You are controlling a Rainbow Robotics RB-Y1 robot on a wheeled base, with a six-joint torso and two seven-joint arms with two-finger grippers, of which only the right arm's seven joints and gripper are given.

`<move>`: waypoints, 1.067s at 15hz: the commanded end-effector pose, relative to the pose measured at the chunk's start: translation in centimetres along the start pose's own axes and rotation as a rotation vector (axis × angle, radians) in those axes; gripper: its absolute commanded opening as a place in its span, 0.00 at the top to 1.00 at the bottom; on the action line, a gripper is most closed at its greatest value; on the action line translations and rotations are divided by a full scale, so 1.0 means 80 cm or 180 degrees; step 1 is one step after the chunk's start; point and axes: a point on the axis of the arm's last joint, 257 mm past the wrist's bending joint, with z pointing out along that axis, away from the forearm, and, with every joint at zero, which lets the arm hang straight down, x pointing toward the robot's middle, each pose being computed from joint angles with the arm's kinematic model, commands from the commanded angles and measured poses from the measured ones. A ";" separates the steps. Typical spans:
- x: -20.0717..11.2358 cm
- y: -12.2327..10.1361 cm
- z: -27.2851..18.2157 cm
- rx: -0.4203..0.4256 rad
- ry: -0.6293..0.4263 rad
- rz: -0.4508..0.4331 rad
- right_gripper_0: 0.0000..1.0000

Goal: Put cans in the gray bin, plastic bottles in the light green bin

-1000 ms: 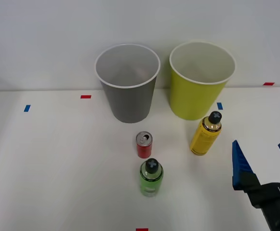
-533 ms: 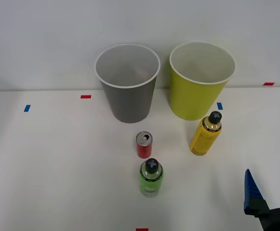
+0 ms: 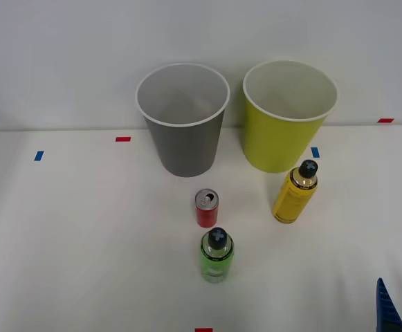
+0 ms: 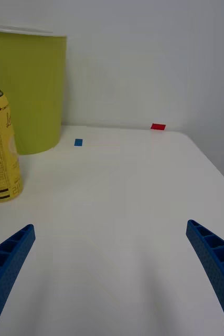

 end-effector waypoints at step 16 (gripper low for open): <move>0.018 0.020 -0.052 -0.0410 -0.0342 0.1216 0.00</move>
